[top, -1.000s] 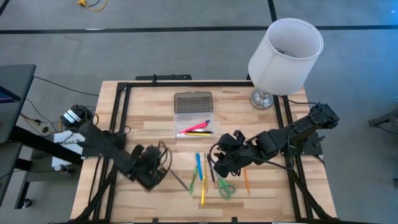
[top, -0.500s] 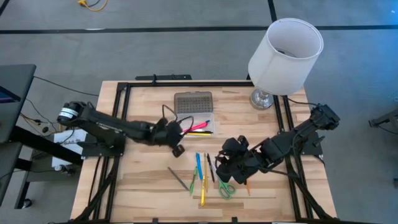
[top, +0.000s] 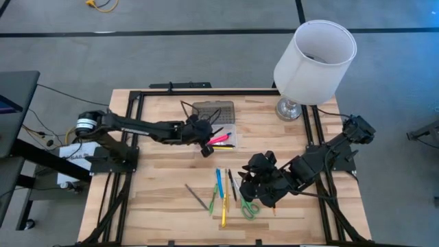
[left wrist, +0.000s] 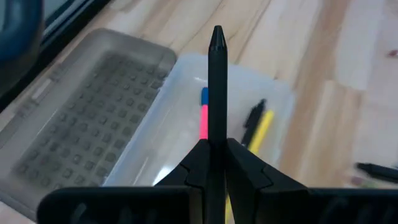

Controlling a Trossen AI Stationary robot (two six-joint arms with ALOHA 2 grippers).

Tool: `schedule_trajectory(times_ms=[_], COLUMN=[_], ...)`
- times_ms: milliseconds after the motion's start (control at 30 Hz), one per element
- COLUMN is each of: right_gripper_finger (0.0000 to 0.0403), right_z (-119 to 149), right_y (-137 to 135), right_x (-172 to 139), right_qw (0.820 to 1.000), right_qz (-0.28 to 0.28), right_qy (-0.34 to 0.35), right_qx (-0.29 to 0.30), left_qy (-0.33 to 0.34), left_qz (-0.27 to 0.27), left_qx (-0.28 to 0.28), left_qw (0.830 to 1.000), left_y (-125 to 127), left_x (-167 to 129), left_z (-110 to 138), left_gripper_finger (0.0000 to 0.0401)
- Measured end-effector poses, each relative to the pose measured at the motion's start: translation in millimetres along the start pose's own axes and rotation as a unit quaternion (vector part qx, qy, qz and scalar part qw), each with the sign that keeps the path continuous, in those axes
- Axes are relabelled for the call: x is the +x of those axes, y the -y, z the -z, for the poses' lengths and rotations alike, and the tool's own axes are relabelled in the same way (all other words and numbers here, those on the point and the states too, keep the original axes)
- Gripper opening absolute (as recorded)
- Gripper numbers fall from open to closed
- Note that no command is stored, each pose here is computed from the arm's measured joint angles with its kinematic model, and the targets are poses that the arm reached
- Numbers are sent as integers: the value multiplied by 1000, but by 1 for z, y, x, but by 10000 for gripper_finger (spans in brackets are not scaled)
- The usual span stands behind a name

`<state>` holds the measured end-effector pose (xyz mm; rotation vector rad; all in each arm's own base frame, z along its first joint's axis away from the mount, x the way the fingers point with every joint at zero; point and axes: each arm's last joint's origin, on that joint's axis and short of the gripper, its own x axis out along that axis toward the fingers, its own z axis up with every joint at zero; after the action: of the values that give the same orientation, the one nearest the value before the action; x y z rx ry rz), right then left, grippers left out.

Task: Pick & place school supplies into a supply box
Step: Put the right black pen into the supply box

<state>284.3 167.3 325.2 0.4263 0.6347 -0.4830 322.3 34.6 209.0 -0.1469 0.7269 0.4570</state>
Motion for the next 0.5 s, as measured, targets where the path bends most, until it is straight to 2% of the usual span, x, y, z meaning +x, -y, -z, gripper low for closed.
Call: schedule_trajectory(times_ms=[200, 500], right_gripper_finger=[118, 118], right_z=[0, 0], right_y=[0, 0], right_x=[0, 0], right_qw=[1000, 1000], right_qz=[-1, -1], right_qy=[-2, -1], right_qx=[0, 0], left_qy=[-26, -34], left_qz=[-9, -17], left_qx=[19, 21], left_qw=[999, 999], left_y=[-3, -14], left_x=[16, 20], left_z=[1, -2], left_gripper_finger=[23, 23])
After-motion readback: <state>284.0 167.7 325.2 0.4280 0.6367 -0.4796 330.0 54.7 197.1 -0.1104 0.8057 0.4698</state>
